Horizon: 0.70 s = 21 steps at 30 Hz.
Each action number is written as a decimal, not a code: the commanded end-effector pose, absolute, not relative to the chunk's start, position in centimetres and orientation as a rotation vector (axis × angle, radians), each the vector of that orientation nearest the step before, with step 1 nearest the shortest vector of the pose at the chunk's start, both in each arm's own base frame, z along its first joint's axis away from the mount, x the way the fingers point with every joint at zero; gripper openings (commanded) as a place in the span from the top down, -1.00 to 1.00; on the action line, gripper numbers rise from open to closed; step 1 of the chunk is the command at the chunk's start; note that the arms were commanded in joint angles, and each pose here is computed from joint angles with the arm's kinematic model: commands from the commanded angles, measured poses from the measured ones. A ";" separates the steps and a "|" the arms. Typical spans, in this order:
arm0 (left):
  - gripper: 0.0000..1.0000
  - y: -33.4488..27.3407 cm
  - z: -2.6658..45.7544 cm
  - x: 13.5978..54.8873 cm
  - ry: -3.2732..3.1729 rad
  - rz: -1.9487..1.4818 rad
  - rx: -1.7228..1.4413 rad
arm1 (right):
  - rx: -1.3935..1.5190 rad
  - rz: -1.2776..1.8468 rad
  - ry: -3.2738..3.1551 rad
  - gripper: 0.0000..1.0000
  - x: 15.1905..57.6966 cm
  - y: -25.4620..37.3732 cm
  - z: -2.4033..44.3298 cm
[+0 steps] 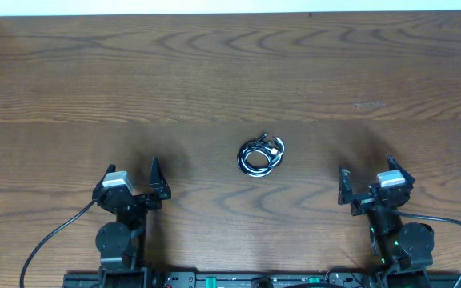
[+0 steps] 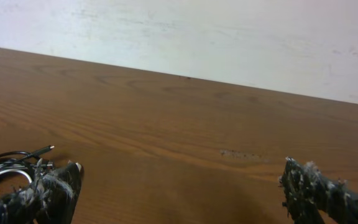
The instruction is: Untangle cables
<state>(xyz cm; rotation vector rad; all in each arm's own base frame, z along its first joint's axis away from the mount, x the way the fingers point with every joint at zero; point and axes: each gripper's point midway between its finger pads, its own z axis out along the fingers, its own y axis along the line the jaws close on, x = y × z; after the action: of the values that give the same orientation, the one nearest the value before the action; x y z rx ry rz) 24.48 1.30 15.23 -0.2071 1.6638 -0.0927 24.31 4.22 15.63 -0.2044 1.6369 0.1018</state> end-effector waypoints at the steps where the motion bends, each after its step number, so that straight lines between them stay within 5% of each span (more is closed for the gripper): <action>1: -0.95 1.6 13.7 24.3 1.714 -0.061 -0.208 | -0.206 0.098 1.641 -0.98 24.3 4.2 15.5; 21: -0.95 1.6 14.9 24.2 1.690 -0.086 -0.232 | -0.189 0.102 1.637 -0.98 24.3 4.1 15.7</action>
<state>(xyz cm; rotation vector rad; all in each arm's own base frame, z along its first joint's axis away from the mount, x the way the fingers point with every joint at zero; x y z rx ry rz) 24.41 1.31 15.31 -0.2095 1.6689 -0.0934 24.32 4.21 15.70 -0.2036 1.6343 0.1017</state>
